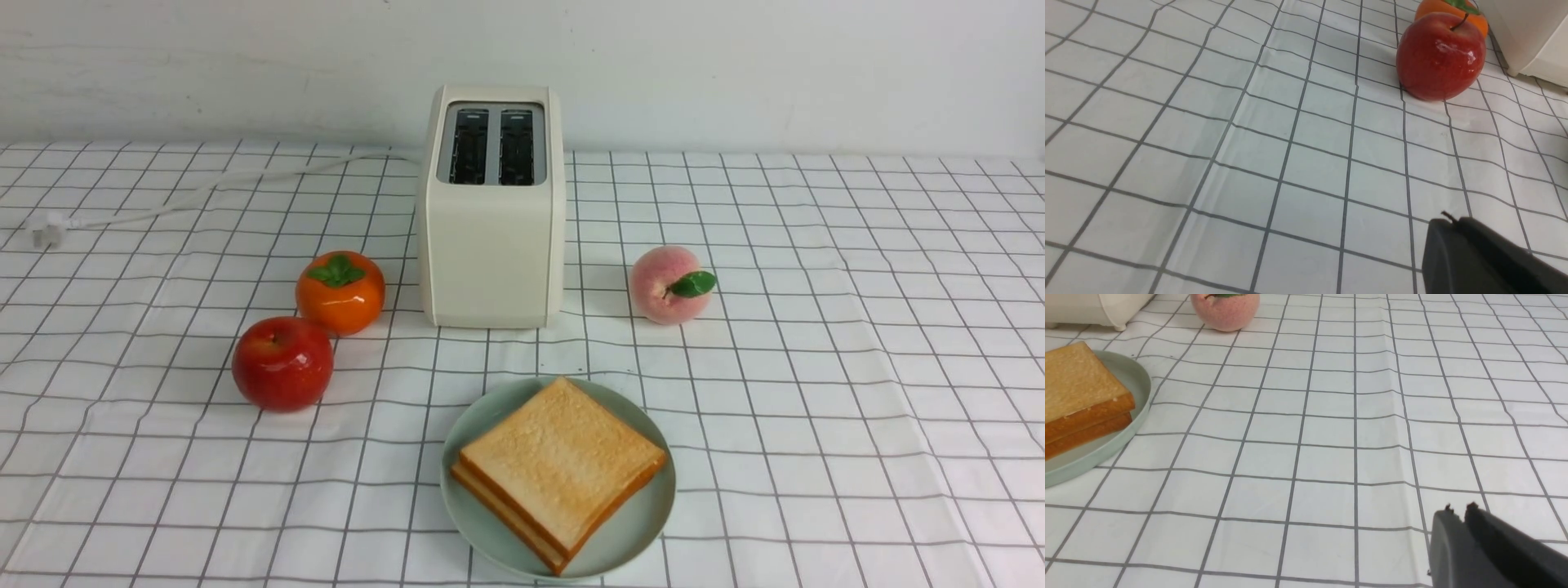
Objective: Take toasted bread from bread machine on white checkered table place on plate.
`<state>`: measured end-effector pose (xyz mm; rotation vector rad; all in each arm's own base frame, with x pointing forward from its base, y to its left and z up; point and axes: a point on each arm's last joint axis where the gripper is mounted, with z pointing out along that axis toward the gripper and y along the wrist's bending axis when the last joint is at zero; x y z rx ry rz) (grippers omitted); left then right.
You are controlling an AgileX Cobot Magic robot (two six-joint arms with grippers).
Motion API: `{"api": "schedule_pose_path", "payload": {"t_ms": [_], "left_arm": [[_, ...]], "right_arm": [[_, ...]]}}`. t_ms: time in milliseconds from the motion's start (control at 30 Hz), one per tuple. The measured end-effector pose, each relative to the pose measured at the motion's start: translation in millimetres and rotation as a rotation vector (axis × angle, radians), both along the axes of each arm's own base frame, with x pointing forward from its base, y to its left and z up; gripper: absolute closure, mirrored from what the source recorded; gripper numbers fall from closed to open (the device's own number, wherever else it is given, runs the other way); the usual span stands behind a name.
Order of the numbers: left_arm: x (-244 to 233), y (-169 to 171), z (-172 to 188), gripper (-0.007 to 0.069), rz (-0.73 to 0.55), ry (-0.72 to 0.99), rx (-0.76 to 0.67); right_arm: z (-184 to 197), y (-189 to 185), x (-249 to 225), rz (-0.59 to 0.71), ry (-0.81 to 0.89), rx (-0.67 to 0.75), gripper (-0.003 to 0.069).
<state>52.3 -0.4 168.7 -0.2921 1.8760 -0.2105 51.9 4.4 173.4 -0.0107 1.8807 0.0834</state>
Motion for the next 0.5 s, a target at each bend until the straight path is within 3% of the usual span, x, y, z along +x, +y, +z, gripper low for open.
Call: {"api": "schedule_pose_path", "payload": {"t_ms": [500], "left_arm": [[0.0,0.1,0.0,0.0638,0.0,0.0,0.002]], "right_arm": [[0.0,0.0,0.0,0.0,0.0,0.0,0.0591]]}}
